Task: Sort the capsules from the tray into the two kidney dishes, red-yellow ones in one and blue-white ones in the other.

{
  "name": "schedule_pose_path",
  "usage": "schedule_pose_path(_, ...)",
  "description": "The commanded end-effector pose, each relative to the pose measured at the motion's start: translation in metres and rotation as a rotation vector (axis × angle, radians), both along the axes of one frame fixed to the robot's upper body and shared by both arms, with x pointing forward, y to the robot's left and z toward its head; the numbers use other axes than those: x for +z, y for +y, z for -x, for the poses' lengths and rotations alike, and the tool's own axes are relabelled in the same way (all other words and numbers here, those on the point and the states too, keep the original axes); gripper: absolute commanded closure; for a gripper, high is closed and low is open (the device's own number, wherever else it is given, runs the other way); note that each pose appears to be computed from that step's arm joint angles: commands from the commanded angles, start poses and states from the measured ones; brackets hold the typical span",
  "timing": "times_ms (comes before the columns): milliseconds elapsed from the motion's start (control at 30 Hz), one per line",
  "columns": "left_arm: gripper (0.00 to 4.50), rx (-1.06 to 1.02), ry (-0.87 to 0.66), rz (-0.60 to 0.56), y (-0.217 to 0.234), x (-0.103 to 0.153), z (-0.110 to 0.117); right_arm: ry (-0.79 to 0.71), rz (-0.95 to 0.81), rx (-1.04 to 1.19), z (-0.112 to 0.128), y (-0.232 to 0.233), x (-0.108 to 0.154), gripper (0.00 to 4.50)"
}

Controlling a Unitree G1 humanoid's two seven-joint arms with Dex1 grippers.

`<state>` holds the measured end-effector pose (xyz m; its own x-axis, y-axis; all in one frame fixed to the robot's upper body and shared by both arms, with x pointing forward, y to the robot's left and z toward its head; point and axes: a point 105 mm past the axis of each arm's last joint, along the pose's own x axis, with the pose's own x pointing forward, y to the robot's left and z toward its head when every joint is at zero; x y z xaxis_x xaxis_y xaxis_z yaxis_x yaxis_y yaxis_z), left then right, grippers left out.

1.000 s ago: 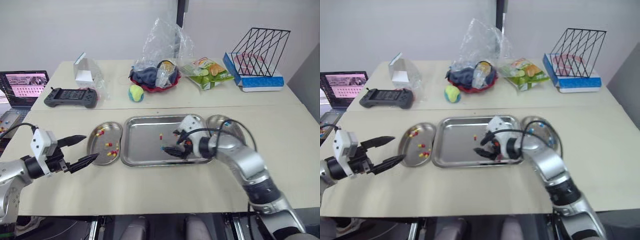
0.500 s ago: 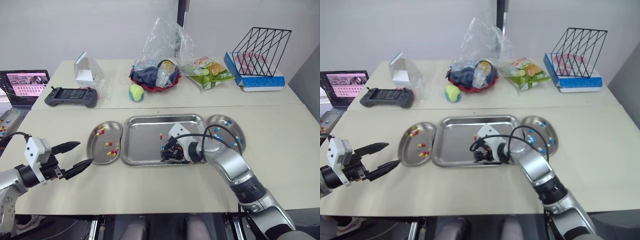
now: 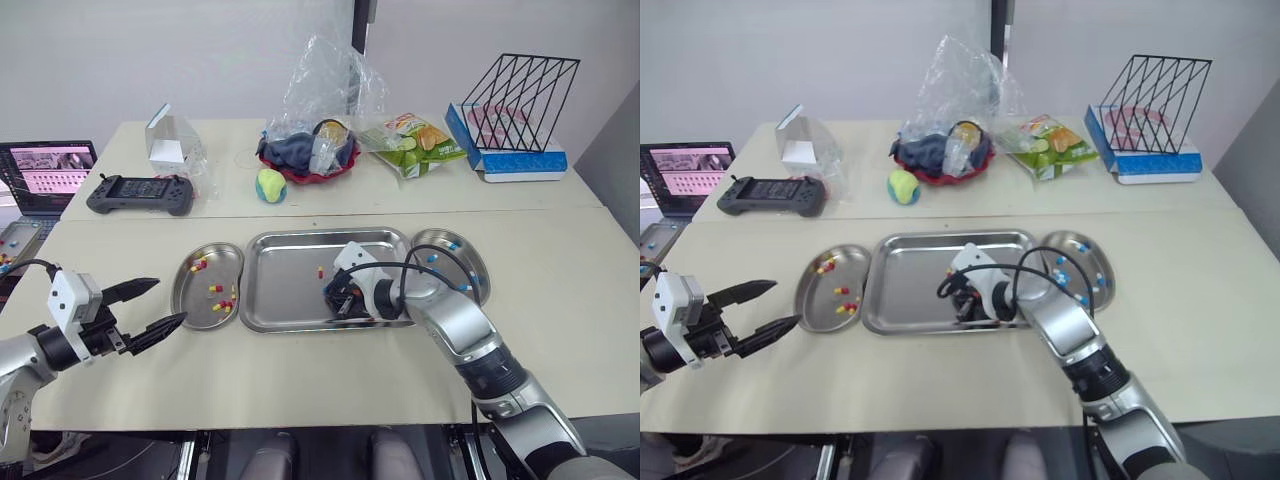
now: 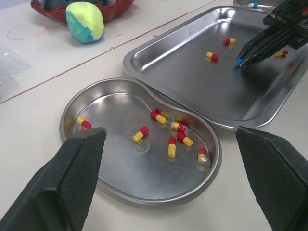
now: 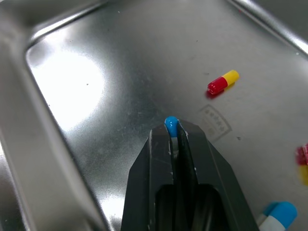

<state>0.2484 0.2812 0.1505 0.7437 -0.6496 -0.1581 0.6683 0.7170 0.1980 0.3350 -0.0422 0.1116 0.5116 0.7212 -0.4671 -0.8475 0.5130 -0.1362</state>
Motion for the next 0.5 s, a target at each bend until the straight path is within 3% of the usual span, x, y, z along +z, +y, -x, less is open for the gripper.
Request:
schedule_pose_path(33,0.0,-0.021,-0.035,-0.015,-0.003,0.009,-0.001,-0.111,-0.086,-0.036,-0.014,-0.014,0.044,4.49)
schedule_pose_path(233,0.0,-0.041,-0.045,-0.007,-0.007,0.012,-0.006,-0.158,-0.144,-0.228,-0.042,-0.079,0.074,4.49)
schedule_pose_path(333,0.0,-0.058,-0.051,0.007,-0.01,0.016,-0.013,-0.151,-0.073,-0.416,-0.048,-0.156,0.072,4.49)
schedule_pose_path(500,0.0,-0.076,-0.049,0.008,-0.01,0.018,-0.017,-0.109,-0.011,-0.479,-0.038,-0.192,0.055,4.49)
